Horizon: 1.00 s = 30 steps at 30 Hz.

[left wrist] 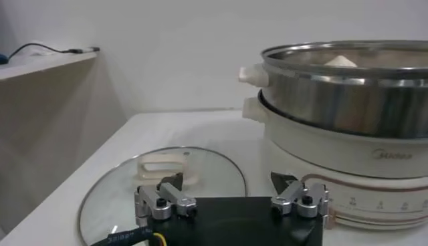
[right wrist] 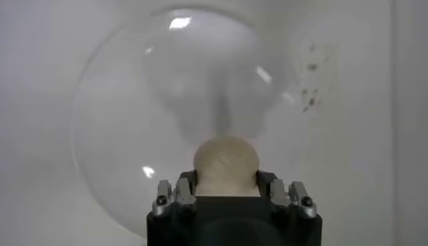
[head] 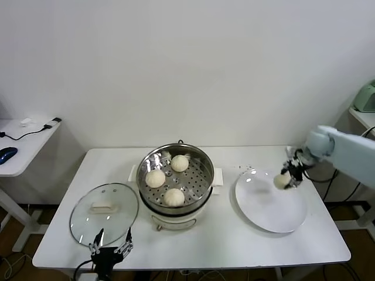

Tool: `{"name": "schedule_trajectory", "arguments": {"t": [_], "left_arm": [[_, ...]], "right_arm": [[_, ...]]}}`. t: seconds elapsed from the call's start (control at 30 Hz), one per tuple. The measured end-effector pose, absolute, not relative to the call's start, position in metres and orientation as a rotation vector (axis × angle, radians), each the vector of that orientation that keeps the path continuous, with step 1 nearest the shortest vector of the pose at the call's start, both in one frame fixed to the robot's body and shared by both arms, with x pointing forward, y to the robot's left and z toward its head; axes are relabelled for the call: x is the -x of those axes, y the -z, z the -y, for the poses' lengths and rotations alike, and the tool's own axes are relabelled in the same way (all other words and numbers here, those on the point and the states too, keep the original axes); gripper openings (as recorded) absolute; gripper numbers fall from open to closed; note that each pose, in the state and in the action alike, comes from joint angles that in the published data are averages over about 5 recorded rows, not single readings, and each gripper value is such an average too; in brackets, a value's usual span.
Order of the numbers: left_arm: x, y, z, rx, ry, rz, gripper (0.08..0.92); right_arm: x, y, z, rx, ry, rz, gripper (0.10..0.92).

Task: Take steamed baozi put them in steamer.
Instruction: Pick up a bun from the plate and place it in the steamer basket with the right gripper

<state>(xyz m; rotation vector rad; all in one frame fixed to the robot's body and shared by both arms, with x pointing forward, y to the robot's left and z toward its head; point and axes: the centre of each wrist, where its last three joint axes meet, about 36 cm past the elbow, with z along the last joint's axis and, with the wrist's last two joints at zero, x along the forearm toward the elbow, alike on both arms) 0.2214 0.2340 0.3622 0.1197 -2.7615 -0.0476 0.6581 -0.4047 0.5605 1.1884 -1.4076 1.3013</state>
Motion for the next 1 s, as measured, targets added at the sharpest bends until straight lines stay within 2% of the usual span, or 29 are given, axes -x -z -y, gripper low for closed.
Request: {"name": "schedule_trajectory", "arguments": {"t": [0.27,0.47,0.73,1.0], "left_arm": [[-0.226,-0.368,-0.234,-0.106,0.05,2.778,0.823],[-0.227,-0.372,-0.236,-0.104,0.052,2.782,0.823],[-0.229,-0.375,-0.238,-0.111,0.048,2.785,0.823],[-0.23,-0.373,-0.239,-0.111,0.044,2.78,0.823]], "right_arm": [[-0.656,-0.672,0.309,-1.307,-1.349,1.547,0.602],[-0.641,-0.712,0.231,-1.388,-1.351,1.593,0.604],[-0.629,-0.697,0.151,-1.443,-1.36,1.547,0.605],[-0.63,-0.65,0.112,-1.448,-1.37,1.48,0.602]]}}
